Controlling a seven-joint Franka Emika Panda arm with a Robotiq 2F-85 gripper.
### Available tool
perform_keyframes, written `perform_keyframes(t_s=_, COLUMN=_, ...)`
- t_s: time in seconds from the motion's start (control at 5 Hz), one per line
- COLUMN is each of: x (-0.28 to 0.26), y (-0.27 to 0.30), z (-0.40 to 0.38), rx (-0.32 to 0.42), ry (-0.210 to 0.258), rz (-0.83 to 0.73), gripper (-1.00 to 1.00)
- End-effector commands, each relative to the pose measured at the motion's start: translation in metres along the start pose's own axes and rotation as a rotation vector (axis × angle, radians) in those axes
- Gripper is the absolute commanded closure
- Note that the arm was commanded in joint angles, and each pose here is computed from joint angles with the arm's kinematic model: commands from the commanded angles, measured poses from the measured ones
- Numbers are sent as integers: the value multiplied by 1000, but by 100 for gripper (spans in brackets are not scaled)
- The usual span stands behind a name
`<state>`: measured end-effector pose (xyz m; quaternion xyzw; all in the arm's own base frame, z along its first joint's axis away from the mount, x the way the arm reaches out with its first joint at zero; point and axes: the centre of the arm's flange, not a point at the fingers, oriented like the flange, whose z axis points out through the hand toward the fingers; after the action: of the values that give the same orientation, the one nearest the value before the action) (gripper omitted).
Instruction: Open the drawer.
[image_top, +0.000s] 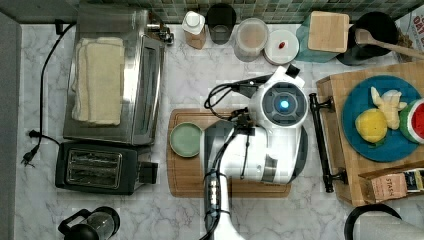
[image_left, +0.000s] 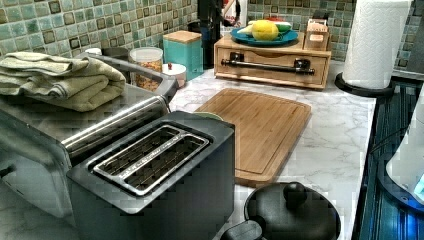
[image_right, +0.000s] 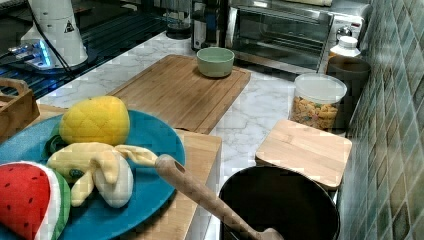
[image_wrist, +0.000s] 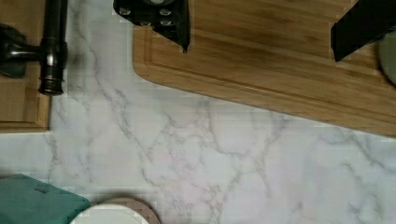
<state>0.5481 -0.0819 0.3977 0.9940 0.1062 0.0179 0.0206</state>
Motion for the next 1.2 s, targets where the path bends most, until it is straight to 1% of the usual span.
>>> perform_keyframes(t_s=0.2, x=-52, y=95, z=-2, rx=-105, ry=55, rz=22, gripper=-100)
perform_keyframes(t_s=0.4, x=-59, y=116, z=11, rx=-101, ry=76, rz=19, gripper=-100)
perform_keyframes(t_s=0.8, x=-69, y=137, z=33, rx=-115, ry=67, rz=52, gripper=-100)
perform_keyframes(t_s=1.0, x=-76, y=142, z=47, rx=-97, ry=52, rz=65, gripper=-100)
perform_keyframes(t_s=1.2, x=-85, y=132, z=56, rx=-109, ry=37, rz=95, gripper=-100)
